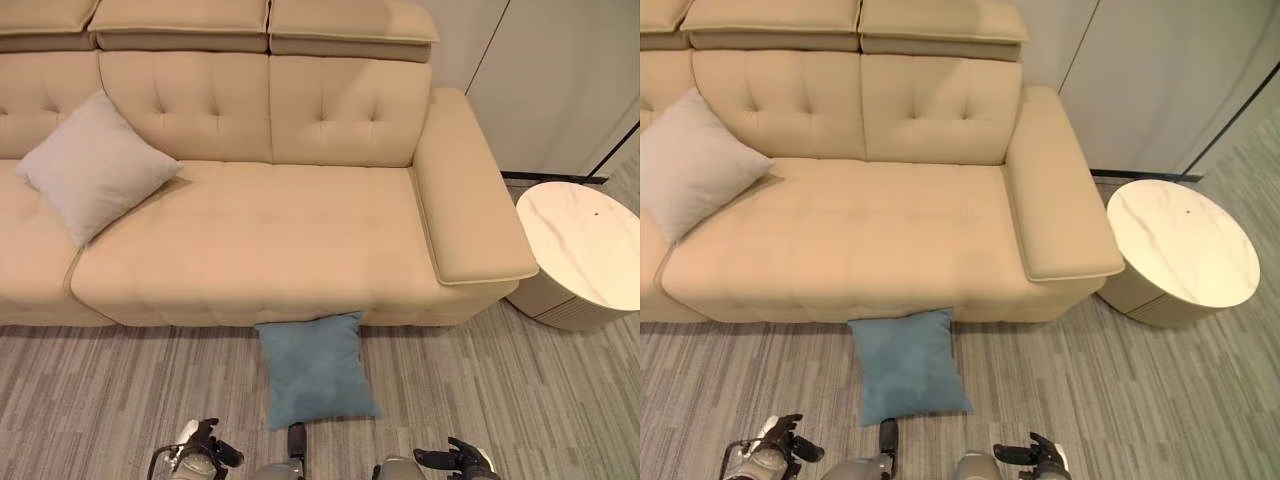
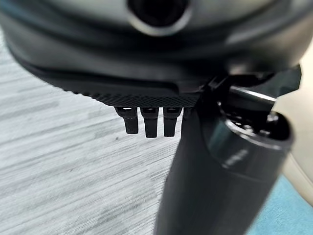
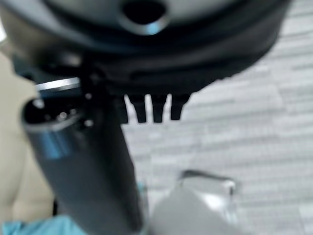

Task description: Pick up all the scattered cushions and arrange them neatly on the sofa.

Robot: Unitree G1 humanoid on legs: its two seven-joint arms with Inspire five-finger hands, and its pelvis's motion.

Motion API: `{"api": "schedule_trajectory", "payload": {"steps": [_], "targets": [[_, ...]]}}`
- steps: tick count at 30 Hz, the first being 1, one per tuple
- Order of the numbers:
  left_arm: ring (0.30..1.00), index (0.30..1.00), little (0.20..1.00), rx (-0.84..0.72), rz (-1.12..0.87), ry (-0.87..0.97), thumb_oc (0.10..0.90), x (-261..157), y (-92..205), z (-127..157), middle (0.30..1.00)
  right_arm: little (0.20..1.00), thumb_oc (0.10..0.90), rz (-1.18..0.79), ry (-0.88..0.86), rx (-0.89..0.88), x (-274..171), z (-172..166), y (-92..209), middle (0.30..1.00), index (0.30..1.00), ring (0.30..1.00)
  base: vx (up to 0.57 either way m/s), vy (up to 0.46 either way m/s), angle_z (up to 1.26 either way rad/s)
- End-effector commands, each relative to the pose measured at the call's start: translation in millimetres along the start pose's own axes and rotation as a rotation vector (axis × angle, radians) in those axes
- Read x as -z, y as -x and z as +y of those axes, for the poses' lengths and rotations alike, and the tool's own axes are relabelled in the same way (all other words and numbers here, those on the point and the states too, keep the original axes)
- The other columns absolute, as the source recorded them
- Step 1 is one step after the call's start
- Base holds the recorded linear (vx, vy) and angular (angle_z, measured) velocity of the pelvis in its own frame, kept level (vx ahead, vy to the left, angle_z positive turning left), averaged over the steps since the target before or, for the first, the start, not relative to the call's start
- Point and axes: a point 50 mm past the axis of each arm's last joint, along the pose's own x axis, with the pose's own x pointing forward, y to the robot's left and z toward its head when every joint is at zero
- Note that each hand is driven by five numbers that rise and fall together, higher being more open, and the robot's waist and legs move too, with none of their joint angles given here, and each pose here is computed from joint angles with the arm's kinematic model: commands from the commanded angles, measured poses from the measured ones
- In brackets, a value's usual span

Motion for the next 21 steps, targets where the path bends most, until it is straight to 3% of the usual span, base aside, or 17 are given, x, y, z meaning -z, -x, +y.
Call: {"api": "schedule_trajectory", "payload": {"steps": [1,2,3,4,7,12,13,15,17,20,21], "targets": [[0.9,0.9,0.9,-0.035,0.034,0.085,0.8,9.4,-2.1,17.1,0.9,0.9,0.8,-0.123,-0.041,0.083,-30.6,-32.8,-3.0,0.9,0.9,0.9,-0.05,-0.112,0.28],[0.9,0.9,0.9,-0.089,-0.026,0.143,0.8,-13.6,-6.3,30.8,0.9,0.9,0.8,-0.27,-0.059,0.132,-73.8,-49.9,-2.0,0.9,0.9,0.9,-0.1,-0.061,0.47],[0.9,0.9,0.9,-0.09,-0.027,0.144,0.8,-13.8,-6.3,30.9,0.9,0.9,0.8,-0.271,-0.06,0.132,-74.0,-49.8,-2.0,0.9,0.9,0.9,-0.22,-0.125,0.62],[0.9,0.9,0.9,-0.134,-0.107,0.183,0.8,-37.3,-8.1,42.6,0.9,0.9,0.8,-0.396,-0.045,0.177,-109.9,-65.2,3.3,0.9,0.9,0.9,-0.19,-0.086,0.5],[0.9,0.9,0.9,-0.186,-0.198,0.278,0.8,-65.8,-8.0,57.5,0.9,0.9,0.8,-0.529,-0.039,0.222,-151.8,-78.8,12.9,0.9,0.9,0.9,-0.1,-0.078,0.14],[0.9,0.9,0.9,-0.243,-0.325,0.379,0.8,-105.3,-3.6,79.1,0.9,0.9,0.8,-0.679,-0.084,0.23,-201.0,-76.1,26.8,0.9,0.9,0.9,-0.02,-0.031,0.09],[0.9,0.9,0.9,-0.324,-0.427,0.429,0.8,-134.8,3.8,101.9,0.9,0.9,0.8,-0.74,-0.115,0.228,-221.8,-69.2,33.6,0.9,0.9,0.9,-0.06,-0.028,0.07],[0.9,0.9,0.9,-0.355,-0.482,0.453,0.8,-150.8,9.1,110.4,0.9,0.9,0.8,-0.768,-0.133,0.218,-231.3,-62.6,36.9,0.9,0.9,0.9,-0.06,-0.044,0.1],[0.9,0.9,0.9,-0.464,-0.645,0.532,0.8,-195.1,30.4,144.8,0.9,0.9,0.8,-0.871,-0.175,0.203,-264.0,-51.4,52.2,0.9,0.9,0.9,-0.07,-0.069,0.14],[0.9,0.9,0.9,-0.523,-0.708,0.594,0.8,-217.8,44.4,168.5,0.9,0.9,0.8,-0.944,-0.21,0.194,-290.0,-48.1,66.4,0.9,0.9,0.9,-0.03,-0.037,0.11],[0.9,0.9,0.9,-0.53,-0.774,0.753,0.8,-237.1,58.8,183.8,0.9,0.9,0.8,-1.017,-0.25,0.178,-313.3,-45.2,82.3,0.9,0.9,0.9,0.01,0.003,0.03]]}}
